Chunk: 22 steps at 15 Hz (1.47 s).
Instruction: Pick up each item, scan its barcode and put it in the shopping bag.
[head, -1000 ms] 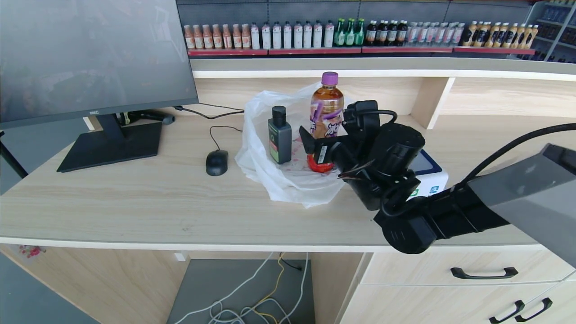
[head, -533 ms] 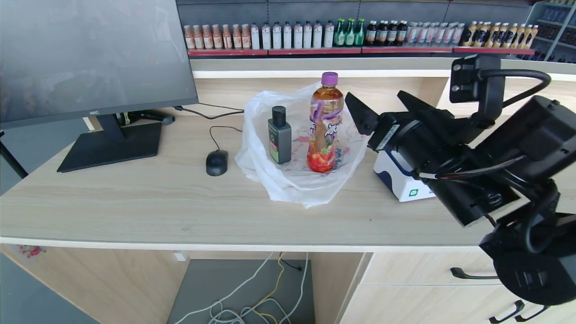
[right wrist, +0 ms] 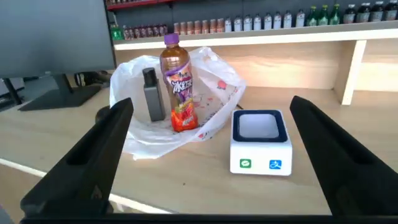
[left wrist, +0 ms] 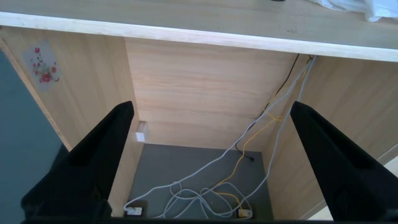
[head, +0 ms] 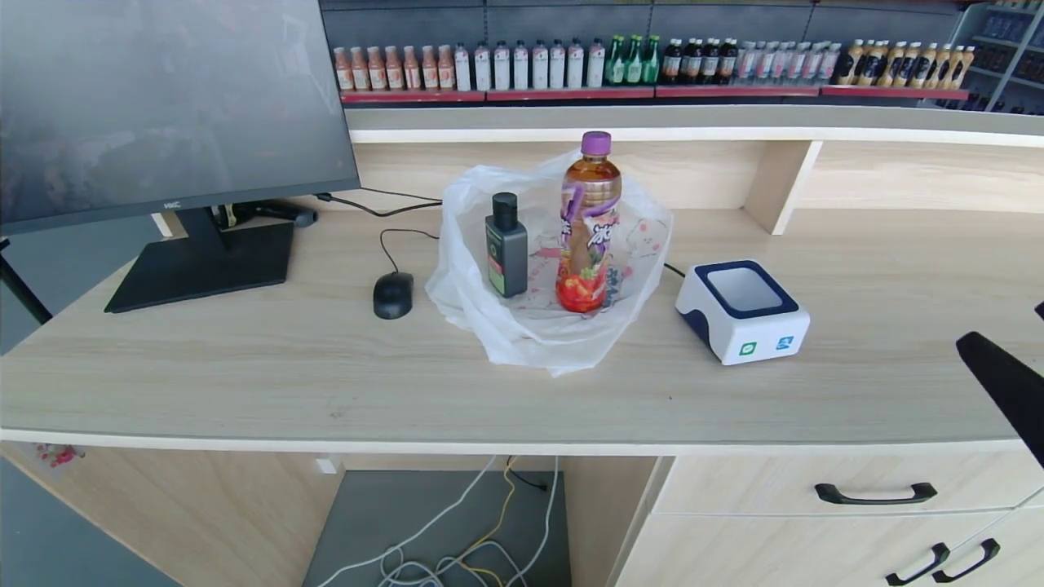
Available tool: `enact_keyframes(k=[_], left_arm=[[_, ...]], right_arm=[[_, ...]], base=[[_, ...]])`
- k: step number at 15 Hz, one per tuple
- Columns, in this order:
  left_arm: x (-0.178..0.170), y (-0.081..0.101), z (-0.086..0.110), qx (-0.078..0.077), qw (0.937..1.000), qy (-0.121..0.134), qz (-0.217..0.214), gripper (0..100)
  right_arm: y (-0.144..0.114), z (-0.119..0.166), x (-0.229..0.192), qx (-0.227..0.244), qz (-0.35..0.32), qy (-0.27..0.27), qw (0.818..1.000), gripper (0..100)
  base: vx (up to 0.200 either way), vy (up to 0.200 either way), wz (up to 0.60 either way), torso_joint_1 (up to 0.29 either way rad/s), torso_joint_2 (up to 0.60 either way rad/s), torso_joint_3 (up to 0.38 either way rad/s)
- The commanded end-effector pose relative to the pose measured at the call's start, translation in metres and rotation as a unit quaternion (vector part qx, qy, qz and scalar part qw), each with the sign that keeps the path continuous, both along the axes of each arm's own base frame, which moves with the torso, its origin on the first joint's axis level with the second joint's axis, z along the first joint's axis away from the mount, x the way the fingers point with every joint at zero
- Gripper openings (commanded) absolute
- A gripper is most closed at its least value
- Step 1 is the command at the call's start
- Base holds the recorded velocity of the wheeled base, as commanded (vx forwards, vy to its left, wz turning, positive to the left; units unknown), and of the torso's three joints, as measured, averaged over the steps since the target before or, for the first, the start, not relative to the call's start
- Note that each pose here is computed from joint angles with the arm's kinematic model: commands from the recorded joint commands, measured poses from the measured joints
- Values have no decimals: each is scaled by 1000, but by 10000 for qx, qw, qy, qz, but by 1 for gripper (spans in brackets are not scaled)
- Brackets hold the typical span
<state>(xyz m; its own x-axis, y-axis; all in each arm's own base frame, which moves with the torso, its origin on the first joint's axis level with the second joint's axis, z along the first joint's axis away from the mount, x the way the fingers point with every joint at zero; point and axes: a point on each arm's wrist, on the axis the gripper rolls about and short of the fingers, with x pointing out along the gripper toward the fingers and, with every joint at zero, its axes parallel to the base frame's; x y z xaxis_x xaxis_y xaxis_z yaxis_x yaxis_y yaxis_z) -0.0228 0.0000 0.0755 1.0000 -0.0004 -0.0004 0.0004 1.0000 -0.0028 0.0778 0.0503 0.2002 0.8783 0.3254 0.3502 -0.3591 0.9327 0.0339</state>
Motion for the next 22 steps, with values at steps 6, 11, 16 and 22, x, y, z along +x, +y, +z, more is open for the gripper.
enact_keyframes(k=[6, 11, 16, 22], left_arm=[[0, 0, 0, 6, 10000, -2, -6, 100], [0, 0, 0, 6, 10000, -2, -6, 100], [0, 0, 0, -2, 10000, -2, 2, 100], [0, 0, 0, 6, 10000, -2, -6, 100]], right_arm=[[-65, -102, -93, -1405, 517, 1006, 9836, 100], [-63, -117, -97, -929, -317, 1363, 9858, 100], [-57, -117, -92, -688, -1728, 2103, 9598, 100], [-55, -117, -96, -459, -2528, 1928, 9470, 100]], base=[[0, 0, 0, 0, 0, 0], [0, 0, 0, 0, 0, 0], [0, 0, 0, 0, 0, 0], [0, 0, 0, 0, 0, 0]])
